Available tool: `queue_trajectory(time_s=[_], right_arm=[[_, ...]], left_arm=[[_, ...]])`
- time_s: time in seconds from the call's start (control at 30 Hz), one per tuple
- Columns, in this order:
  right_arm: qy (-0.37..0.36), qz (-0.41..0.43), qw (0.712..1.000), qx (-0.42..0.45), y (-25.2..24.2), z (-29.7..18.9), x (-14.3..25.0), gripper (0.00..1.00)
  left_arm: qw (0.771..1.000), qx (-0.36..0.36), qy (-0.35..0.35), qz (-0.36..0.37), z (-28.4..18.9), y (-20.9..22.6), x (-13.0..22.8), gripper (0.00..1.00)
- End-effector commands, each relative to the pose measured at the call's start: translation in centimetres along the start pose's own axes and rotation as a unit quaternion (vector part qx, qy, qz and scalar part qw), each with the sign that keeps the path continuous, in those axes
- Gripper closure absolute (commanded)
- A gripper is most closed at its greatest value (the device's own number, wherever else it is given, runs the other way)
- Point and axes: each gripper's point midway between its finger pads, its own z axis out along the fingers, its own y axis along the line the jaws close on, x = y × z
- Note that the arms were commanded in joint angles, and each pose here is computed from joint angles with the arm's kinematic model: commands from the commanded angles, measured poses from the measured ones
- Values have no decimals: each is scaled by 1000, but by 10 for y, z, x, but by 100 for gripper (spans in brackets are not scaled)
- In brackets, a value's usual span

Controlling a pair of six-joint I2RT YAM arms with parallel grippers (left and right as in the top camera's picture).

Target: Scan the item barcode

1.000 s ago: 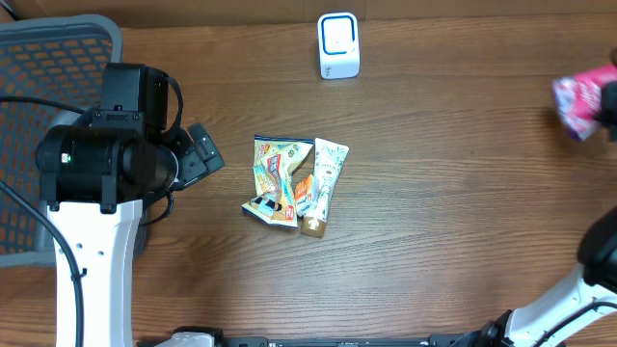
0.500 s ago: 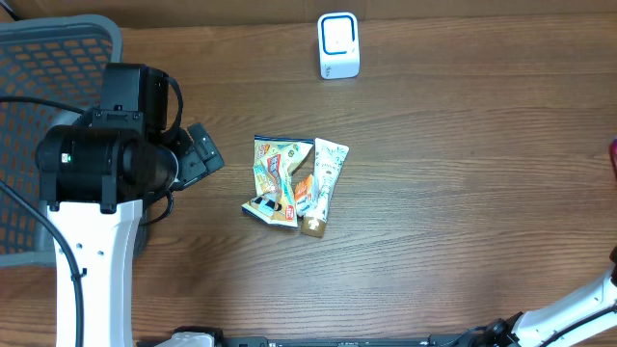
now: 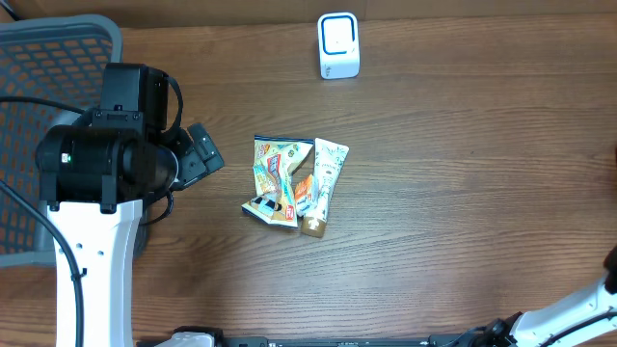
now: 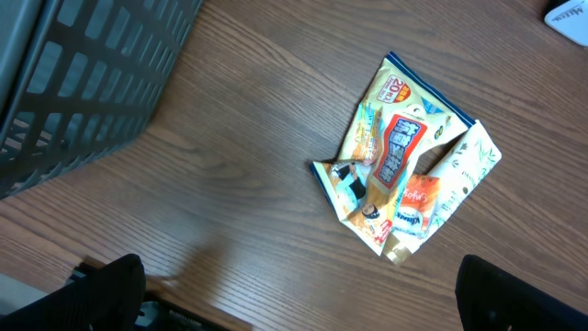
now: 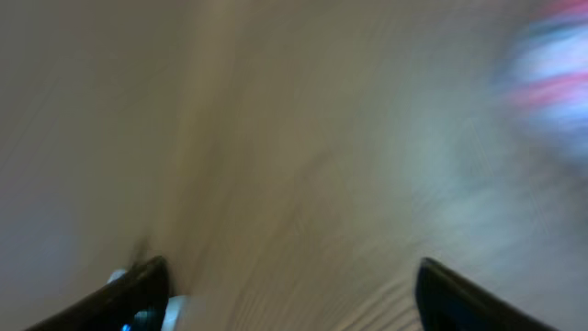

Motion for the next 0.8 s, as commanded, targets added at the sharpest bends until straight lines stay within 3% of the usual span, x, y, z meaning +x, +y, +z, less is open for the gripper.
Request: queue_trajectory(time_s=[0.0, 0.1, 0.33, 0.4, 0.53, 0.73, 0.77], right_arm=[[103, -135, 963, -207, 118, -24, 70, 3], [164, -166, 953, -192, 132, -4, 118, 0], [276, -287, 915, -64, 152, 52, 252, 0], [297, -329, 896, -35, 155, 64, 294, 0], [300, -356, 884, 43, 152, 85, 361, 1], [293, -394, 866, 96, 146, 97, 451, 20], [289, -403, 862, 104, 144, 95, 464, 31]], left_arm=[[1000, -8, -2, -13, 2, 3, -2, 1], [1000, -8, -2, -13, 2, 3, -2, 0], [1000, -8, -2, -12, 2, 3, -2, 0], [1000, -8, -2, -13, 2, 3, -2, 1], [1000, -8, -2, -12, 2, 3, -2, 0], [1000, -8, -2, -13, 2, 3, -2, 1], [1000, -8, -2, -13, 2, 3, -2, 0]])
